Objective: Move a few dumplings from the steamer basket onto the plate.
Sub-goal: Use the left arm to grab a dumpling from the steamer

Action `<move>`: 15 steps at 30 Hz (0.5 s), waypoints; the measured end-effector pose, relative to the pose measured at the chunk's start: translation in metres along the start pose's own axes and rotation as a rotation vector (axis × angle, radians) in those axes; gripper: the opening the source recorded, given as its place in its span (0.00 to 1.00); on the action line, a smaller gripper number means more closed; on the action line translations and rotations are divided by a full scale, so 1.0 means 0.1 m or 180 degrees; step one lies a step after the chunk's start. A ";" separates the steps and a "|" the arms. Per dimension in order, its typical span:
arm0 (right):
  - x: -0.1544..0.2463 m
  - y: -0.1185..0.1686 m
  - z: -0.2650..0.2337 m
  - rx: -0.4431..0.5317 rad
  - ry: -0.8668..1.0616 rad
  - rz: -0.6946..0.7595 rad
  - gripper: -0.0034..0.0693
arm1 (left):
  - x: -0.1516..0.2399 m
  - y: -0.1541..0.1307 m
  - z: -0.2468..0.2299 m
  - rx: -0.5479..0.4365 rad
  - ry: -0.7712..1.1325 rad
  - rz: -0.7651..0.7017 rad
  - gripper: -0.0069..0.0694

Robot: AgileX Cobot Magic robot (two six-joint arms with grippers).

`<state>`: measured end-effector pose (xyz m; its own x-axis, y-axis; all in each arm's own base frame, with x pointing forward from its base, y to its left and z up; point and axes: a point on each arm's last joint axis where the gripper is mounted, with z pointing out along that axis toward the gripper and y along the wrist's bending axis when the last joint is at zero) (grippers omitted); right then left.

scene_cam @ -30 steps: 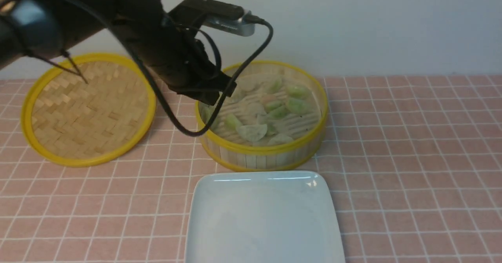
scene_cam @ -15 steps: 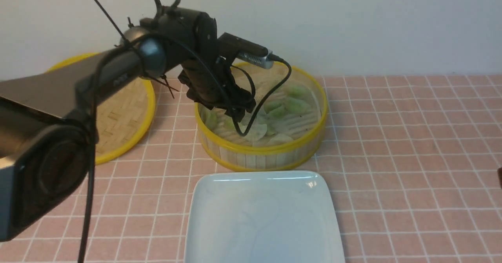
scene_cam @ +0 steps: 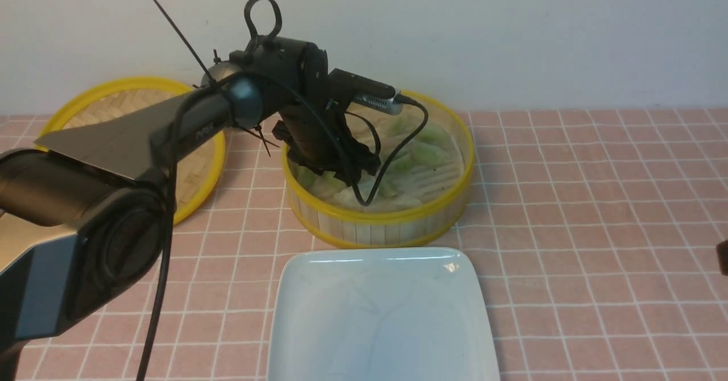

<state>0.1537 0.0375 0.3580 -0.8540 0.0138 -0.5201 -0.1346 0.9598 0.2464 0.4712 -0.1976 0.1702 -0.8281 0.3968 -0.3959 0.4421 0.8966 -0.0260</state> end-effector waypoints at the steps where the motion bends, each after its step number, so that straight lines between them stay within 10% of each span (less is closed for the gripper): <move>1: 0.00 0.00 0.00 0.0000 0.0000 0.0000 0.03 | 0.00 0.00 0.00 0.0000 0.0000 0.0000 0.58; 5: 0.00 0.00 0.00 -0.0003 0.0000 -0.0013 0.03 | -0.03 0.00 -0.06 -0.0008 0.0050 -0.0031 0.54; 7: 0.00 0.00 0.00 -0.0003 0.0003 -0.0031 0.03 | -0.07 0.00 -0.16 -0.0011 0.0174 -0.0011 0.37; 15: 0.00 0.00 0.00 -0.0011 0.0006 -0.0028 0.03 | -0.47 -0.03 -1.13 -0.0033 -0.0394 0.0042 0.38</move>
<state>0.1535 0.0379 0.3580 -0.8537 0.0048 -0.5207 -0.1438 0.9589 0.2447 0.4695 -0.1966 0.2927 -0.7731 0.3820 -0.5064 0.4486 0.8937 -0.0107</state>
